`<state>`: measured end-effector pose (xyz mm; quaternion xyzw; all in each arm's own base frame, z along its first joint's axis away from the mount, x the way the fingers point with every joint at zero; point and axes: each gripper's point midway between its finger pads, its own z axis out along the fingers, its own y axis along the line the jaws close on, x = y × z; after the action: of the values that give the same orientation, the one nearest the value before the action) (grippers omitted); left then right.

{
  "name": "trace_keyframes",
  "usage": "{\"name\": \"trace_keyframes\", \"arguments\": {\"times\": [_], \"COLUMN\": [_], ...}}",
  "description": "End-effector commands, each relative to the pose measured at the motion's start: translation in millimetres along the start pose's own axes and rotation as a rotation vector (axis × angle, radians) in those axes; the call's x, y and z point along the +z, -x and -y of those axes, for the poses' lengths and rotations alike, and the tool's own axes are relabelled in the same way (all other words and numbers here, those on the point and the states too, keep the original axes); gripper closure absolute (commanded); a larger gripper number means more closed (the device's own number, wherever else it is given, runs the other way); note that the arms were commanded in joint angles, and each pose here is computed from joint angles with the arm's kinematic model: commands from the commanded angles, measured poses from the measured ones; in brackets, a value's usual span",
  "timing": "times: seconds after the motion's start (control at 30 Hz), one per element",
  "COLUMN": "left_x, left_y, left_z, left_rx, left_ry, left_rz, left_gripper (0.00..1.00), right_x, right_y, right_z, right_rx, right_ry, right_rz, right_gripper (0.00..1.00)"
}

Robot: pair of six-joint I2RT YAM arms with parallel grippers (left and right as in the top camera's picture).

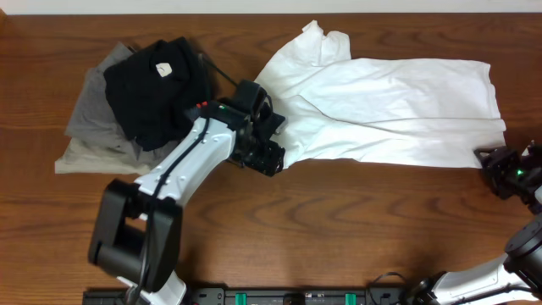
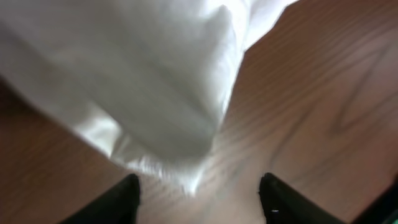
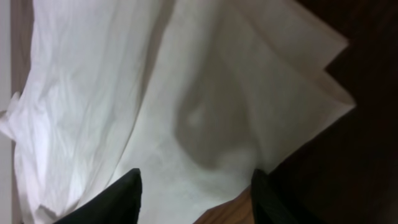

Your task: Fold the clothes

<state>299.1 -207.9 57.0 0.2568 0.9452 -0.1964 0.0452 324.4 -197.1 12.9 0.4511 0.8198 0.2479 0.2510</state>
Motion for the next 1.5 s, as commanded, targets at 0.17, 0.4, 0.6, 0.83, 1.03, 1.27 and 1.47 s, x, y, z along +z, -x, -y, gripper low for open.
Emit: {"name": "trace_keyframes", "arguments": {"times": [0.17,0.4,0.6,0.83,1.03,1.27,1.47], "left_x": [35,21,-2,-10,-13,-13,-13], "left_y": [-8,11,6,-5,-7,-7,-7], "left_z": [-15,-13,-35,-54,-66,-67,-67], "left_rx": [-0.048,-0.030,-0.058,-0.091,-0.105,-0.105,-0.104], "left_ry": [-0.010,-0.005,0.118,0.167,0.208,0.213,0.213], "left_rz": [-0.075,-0.017,-0.026,-0.061,-0.062,-0.062,-0.061], "left_gripper": [0.59,0.94,0.94,0.94,0.94,0.94,0.94], "right_x": [-11,-43,-56,-44,-29,3,30], "right_y": [3,16,26,24,28,12,10], "right_z": [-27,-59,-37,-17,-28,-19,-19], "right_rx": [-0.138,-0.219,-0.222,-0.236,-0.269,-0.214,-0.191], "right_ry": [0.086,0.085,-0.122,-0.285,-0.220,-0.218,-0.174], "right_rz": [0.014,0.115,0.190,0.188,0.192,0.112,0.099], "right_gripper": [0.47,0.46,0.46,0.42,0.52,0.92,0.99]}}
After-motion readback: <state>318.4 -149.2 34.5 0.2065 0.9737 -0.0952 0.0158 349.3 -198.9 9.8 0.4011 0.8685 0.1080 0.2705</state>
